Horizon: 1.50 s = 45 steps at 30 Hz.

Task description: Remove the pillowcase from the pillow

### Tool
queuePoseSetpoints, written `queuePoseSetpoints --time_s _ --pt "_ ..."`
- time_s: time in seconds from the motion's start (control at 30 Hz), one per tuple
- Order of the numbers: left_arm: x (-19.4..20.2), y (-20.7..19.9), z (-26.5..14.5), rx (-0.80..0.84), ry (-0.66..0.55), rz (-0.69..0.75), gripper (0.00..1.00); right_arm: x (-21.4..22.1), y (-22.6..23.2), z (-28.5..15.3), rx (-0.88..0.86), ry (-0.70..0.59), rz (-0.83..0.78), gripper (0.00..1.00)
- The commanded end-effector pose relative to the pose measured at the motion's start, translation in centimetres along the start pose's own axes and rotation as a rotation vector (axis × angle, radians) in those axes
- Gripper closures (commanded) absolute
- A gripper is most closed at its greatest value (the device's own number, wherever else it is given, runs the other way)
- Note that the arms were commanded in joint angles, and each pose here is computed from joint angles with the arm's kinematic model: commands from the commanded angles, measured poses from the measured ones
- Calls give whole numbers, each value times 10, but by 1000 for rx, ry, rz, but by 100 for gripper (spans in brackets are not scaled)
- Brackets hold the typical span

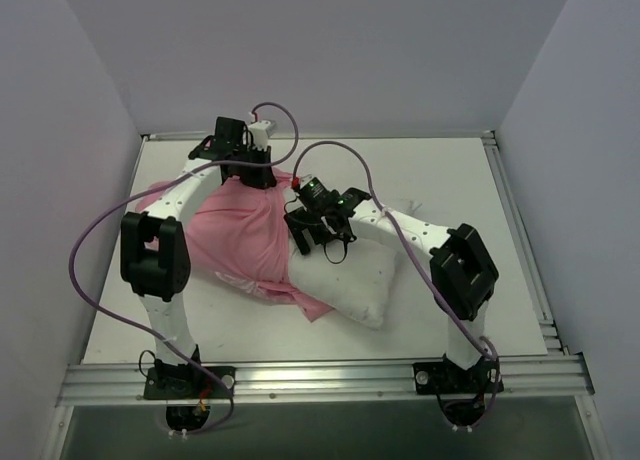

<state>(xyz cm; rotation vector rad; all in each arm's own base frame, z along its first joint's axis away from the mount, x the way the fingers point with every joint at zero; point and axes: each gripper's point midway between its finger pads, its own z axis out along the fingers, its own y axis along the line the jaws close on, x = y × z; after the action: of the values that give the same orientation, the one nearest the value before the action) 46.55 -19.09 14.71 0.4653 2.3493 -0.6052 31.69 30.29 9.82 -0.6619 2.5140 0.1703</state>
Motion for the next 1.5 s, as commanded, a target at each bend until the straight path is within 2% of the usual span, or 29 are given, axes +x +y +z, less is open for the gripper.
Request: queuePoseSetpoints --time_s 0.0,0.07,0.13,0.17,0.23,0.27,0.3,0.33,0.37,0.43,0.53,0.57,0.63,0.67,0.8,0.97,1.07,1.1,1.2,1.23,1.27,1.33,1.47 --pt "-1 -4 -17 -1 28 2 98 63 -32 44 122 192 33 0" --pt "-2 -6 -25 15 34 44 96 86 -43 60 151 252 42 0" --pt "-11 -14 -37 55 16 63 79 93 -52 68 143 275 64 2" --pt "-12 -17 -46 76 24 75 55 96 -48 73 107 278 73 11" --pt "-27 -17 -72 142 -17 53 31 97 -48 78 74 280 80 31" --pt "-27 -15 -85 168 -13 22 24 100 -48 80 67 286 82 59" --pt "-33 -11 -101 183 -36 2 7 101 -49 81 64 289 84 75" --pt "-41 -3 -117 185 -68 -11 2 102 -49 82 64 291 79 87" --pt "-38 21 -137 163 -78 -68 6 103 -50 83 64 292 76 100" --pt "-33 47 -165 107 -93 -70 6 103 -55 83 75 291 74 100" --pt "5 93 -201 -19 -19 -95 6 94 -64 78 81 272 85 100" --pt "34 117 -212 -82 43 -108 6 86 -70 72 82 252 87 100" --pt "79 148 -223 -141 126 -152 6 71 -77 62 89 211 72 100" --pt "87 148 -219 -128 146 -146 6 64 -81 58 95 194 68 100" --pt "130 189 -238 -167 157 -198 6 36 -91 41 95 127 47 100" --pt "136 218 -220 -190 151 -183 6 14 -95 26 82 59 -6 100" --pt "128 245 -210 -244 120 -333 6 15 -111 23 110 68 -46 100" --pt "123 246 -207 -236 90 -445 6 20 -117 24 114 75 -44 100" --pt "100 248 -200 -211 -17 -609 6 26 -152 22 160 83 -8 100" --pt "107 248 -193 -230 -15 -653 6 28 -162 22 192 88 0 100" --pt "95 256 -191 -311 -63 -661 6 31 -176 22 218 98 14 100" --pt "82 262 -184 -360 -129 -662 6 34 -188 25 250 118 18 100" --pt "77 233 -153 -305 -109 -687 6 35 -195 28 256 138 21 100"
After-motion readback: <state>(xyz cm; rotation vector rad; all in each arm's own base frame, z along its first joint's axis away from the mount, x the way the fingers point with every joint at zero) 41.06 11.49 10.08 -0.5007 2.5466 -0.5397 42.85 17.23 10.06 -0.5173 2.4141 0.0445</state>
